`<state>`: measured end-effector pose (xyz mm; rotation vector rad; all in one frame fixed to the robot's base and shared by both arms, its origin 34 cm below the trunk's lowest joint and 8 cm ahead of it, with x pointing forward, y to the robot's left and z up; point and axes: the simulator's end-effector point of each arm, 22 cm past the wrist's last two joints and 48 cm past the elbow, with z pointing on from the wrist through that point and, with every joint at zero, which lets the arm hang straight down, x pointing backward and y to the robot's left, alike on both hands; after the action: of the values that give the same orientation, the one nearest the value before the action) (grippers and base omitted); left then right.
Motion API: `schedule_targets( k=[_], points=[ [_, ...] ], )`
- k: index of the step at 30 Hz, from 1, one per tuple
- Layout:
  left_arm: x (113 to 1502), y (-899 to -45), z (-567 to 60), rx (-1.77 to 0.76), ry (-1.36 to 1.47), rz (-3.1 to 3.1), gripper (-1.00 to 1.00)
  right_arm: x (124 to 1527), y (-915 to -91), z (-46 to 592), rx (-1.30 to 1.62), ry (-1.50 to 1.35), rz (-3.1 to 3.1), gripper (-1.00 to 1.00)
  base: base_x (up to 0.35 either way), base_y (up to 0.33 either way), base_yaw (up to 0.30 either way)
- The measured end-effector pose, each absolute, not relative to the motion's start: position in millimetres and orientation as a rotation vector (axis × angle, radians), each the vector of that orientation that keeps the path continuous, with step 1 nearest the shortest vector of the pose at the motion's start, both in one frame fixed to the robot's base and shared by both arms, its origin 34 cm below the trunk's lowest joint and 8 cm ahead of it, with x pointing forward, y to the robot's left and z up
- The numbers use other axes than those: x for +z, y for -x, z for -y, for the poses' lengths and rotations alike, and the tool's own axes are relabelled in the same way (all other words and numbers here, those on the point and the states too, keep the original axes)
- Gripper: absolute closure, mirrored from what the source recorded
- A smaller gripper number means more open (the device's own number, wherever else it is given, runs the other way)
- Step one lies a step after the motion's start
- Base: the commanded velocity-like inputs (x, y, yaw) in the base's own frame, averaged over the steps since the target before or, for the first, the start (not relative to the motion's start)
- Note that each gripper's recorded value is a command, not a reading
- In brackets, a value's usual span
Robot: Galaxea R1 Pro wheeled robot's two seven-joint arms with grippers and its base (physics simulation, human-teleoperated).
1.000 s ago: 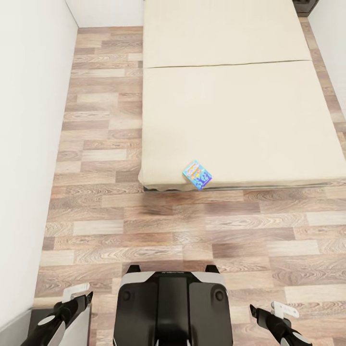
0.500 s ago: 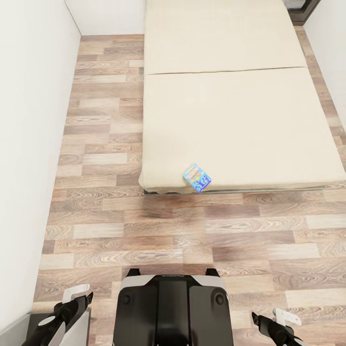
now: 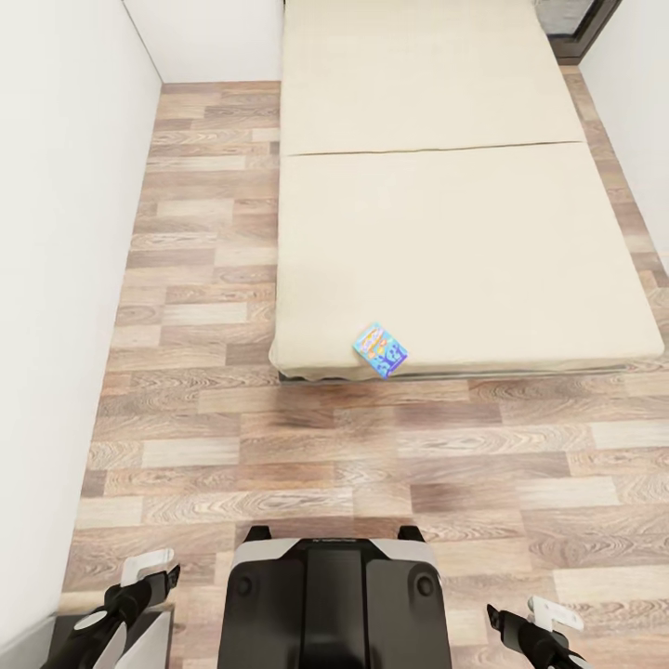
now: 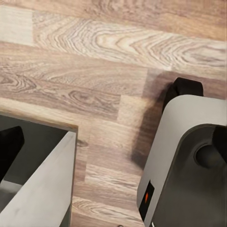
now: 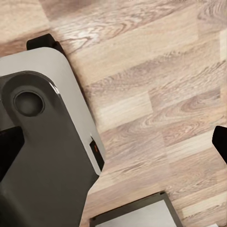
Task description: Put all the toys in the child's room - the three board games (two on the bed and one on the table), the two jigsaw puzzles on the table, and the tennis ball on the table - inside the toy box on the table in the child's room.
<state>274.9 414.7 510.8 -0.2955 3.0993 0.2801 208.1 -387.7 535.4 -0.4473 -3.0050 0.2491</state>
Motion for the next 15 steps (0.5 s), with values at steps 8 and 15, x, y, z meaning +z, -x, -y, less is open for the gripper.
schedule_targets(
  k=[8,15],
  points=[
    [513.0,-281.2,-414.6,0.277,0.296,-3.086,-1.00,536.7,-214.3,387.5,0.247,0.450,3.018,-1.00,0.000,0.000,0.000],
    [515.2,-286.5,-414.6,0.274,0.296,-3.076,-1.00,537.9,-219.7,387.4,0.244,0.452,3.029,-1.00,0.000,0.000,0.000]
  ],
)
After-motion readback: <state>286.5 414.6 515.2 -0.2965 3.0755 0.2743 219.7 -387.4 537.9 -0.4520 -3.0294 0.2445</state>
